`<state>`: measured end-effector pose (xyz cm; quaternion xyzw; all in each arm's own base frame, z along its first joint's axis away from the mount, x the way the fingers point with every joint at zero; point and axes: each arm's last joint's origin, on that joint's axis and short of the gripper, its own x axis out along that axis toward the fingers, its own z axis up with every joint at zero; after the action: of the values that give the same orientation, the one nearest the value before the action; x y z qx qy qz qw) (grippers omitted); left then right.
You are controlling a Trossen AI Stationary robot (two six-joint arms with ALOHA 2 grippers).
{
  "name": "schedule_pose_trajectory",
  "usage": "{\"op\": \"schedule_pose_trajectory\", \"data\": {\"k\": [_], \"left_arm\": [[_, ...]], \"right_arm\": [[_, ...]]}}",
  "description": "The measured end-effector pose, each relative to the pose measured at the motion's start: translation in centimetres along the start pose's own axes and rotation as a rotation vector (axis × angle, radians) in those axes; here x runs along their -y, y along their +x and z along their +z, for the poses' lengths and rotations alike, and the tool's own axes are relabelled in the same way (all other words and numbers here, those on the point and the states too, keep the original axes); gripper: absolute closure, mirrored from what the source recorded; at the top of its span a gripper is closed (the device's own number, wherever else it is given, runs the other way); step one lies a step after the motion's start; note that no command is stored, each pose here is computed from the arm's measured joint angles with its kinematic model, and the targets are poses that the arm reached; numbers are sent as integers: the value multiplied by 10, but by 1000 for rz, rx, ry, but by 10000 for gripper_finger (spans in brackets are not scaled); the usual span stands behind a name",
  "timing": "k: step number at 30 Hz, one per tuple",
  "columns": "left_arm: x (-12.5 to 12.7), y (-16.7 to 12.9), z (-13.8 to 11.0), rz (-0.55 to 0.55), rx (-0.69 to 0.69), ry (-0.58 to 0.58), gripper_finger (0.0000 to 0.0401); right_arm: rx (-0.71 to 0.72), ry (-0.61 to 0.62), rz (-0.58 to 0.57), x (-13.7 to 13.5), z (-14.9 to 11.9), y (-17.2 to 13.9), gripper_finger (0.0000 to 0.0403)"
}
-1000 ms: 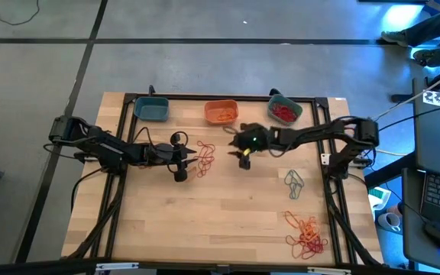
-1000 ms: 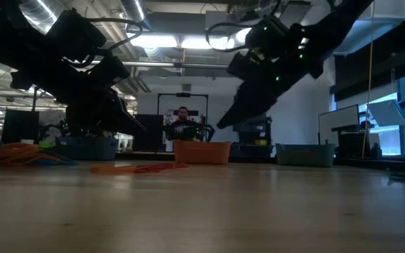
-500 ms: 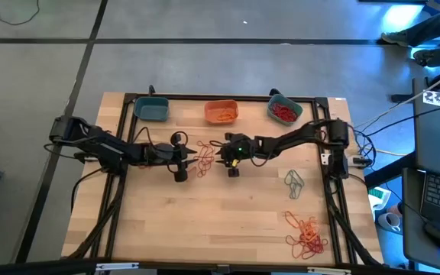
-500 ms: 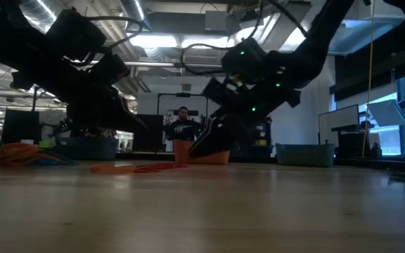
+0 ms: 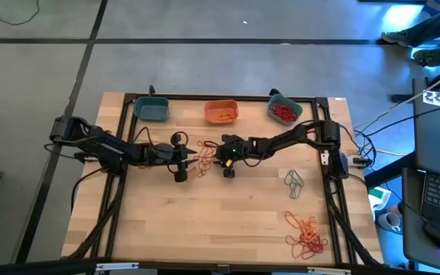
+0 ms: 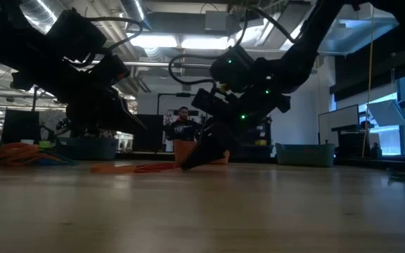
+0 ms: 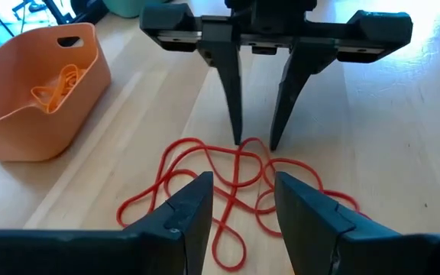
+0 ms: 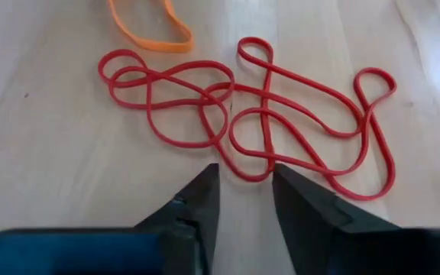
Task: Sort rubber bands into baskets
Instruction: Put the red rubber band into the green bin
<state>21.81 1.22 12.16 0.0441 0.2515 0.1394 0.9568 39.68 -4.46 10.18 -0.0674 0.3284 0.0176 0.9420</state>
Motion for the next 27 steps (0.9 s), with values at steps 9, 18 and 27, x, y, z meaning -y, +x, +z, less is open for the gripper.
{"op": "schedule_pose_trajectory", "data": {"k": [9,18,27], "left_arm": [[0,0,0,0,0,0,263],[0,0,0,0,0,7,263],[0,0,0,0,0,9,263]], "right_arm": [[2,-2,-3,0,0,0,397],[-22,-31,-54,1,-1,-1,398],[-124,-38,-49,-7,-4,-27,401]]}}
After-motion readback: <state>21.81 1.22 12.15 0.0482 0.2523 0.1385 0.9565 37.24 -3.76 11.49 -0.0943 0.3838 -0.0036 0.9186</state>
